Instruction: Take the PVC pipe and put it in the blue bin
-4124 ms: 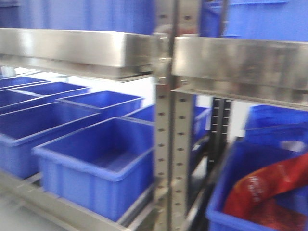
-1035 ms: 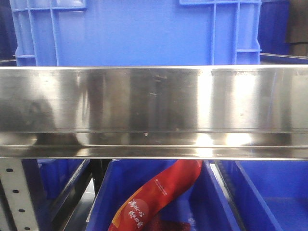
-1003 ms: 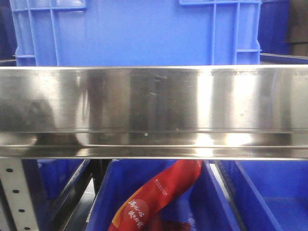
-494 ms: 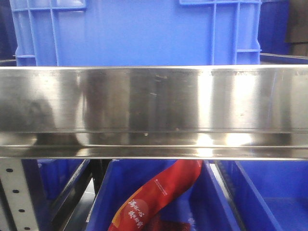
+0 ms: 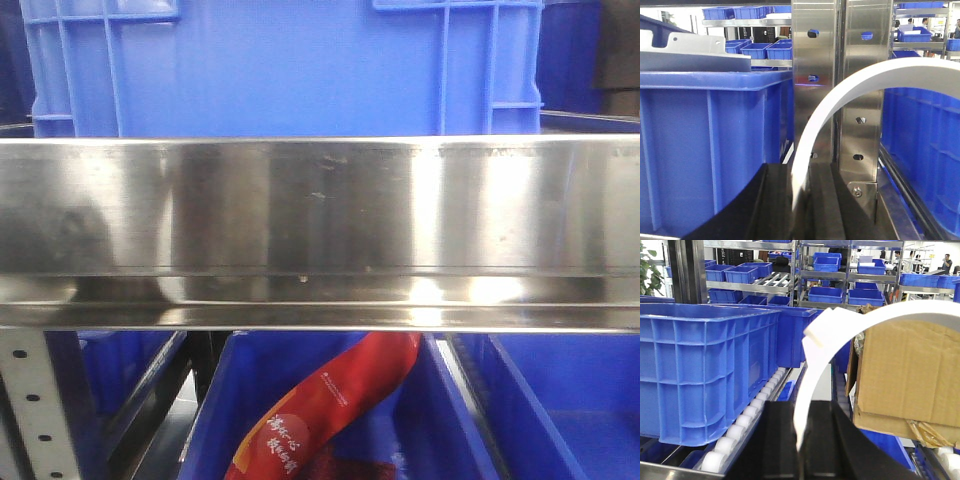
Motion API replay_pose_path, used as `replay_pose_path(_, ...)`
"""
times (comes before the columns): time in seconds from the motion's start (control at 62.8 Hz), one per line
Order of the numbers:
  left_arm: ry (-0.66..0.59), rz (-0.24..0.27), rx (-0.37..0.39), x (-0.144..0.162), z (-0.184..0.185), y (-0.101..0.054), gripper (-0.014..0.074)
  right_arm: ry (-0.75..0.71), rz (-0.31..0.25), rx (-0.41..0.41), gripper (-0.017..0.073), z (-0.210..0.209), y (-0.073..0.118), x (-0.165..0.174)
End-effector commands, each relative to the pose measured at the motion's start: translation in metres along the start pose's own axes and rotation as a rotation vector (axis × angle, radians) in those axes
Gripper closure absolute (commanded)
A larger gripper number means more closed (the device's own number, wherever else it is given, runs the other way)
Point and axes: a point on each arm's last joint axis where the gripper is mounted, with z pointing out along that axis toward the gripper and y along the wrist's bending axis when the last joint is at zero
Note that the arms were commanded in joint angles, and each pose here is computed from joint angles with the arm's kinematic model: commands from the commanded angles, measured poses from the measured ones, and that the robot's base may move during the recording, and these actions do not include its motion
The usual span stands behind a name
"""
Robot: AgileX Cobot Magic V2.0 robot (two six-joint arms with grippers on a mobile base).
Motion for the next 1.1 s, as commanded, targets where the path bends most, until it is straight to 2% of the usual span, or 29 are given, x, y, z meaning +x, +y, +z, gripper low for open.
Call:
replay_pose_path(0.0,-0.046,0.002,-0.002,-0.005,-0.001,0.000,0.0704,-0.039,-0.001,0.010,0.0727,0.000,-0.001,-0.003)
replay_pose_path(0.748,-0.056,0.002,-0.002,-0.005,-0.001,0.000,0.0704,-0.051,0.001,0.012,0.0727,0.000,-0.001,-0.004)
replay_pose_path(0.844,-0.064,-0.012,0.000,-0.007,-0.001,0.000,0.0704,-0.072,0.018,0.009,0.0727,0.000,-0.001,-0.006)
replay_pose_path(1.003,-0.102,-0.019,0.000,-0.013,-0.002,0.000,0.0704,-0.118,0.079,-0.010,0.0727,-0.001,0.001,-0.011)
replay_pose_path(1.083,-0.126,-0.019,0.000,-0.022,-0.005,0.000,0.0704,-0.133,0.083,-0.008,0.0727,-0.001,0.000,-0.012)
